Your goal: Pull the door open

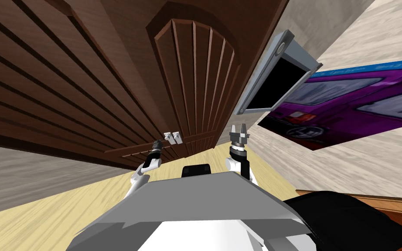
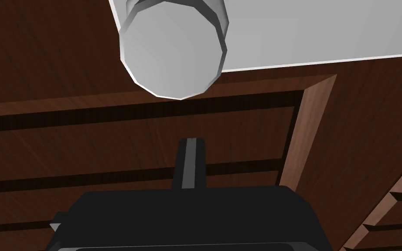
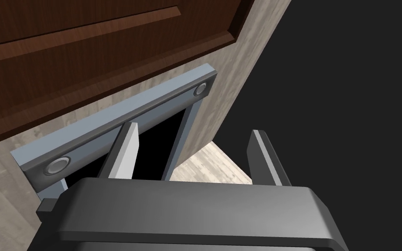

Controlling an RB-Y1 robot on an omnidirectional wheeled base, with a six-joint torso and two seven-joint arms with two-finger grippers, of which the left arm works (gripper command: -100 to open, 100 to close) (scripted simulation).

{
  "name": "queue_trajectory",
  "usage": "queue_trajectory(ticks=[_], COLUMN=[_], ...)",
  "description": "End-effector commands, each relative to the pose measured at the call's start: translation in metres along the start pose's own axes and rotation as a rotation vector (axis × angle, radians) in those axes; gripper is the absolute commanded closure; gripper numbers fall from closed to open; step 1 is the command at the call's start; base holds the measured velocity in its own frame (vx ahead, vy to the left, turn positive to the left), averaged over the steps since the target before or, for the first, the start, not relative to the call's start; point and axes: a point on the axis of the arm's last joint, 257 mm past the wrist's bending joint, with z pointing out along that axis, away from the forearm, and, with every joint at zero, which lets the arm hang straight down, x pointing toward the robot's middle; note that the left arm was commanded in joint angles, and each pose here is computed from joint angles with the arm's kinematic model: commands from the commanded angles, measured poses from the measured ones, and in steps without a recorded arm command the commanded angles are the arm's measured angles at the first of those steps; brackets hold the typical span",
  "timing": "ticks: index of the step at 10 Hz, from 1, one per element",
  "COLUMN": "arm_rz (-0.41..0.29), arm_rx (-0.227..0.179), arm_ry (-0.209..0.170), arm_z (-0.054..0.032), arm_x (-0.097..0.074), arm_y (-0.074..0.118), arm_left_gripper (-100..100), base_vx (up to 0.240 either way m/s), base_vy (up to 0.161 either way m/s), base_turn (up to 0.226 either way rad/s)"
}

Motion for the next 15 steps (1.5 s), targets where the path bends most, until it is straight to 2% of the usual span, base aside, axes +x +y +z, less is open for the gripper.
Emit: queue_trajectory(ticks=[1,3,5,7,10,11,12,13,15], arm_rz=[0.010,0.016,0.014,0.001,-0.027,-0.021,-0.005,0.006,0.008], arm_rx=[-0.011,-0.019,-0.020,-0.012,0.020,0.013,-0.005,-0.015,-0.017], arm_ry=[-0.019,-0.029,-0.022,0.005,0.062,0.049,0.017,-0.005,-0.010], arm_z=[-0.0060,-0.0107,-0.0137,-0.0137,-0.0078,-0.0077,-0.0119,-0.0147,-0.0153], arm_x=[-0.014,-0.023,-0.020,-0.003,0.036,0.027,0.004,-0.011,-0.014], arm_y=[0.005,0.008,0.010,0.008,-0.004,-0.002,0.005,0.009,0.010], arm_left_gripper=[-100,-100,-100,-100,-100,-100,-100,-100,-100], base_vx=[-0.187,-0.189,-0.198,-0.191,-0.081,0.008,-0.036,-0.026,-0.006], base_vy=[0.074,0.019,-0.036,-0.051,-0.097,-0.035,0.034,0.072,0.053], base_turn=[0.141,0.048,0.009,-0.049,-0.127,-0.036,0.167,0.178,0.027])
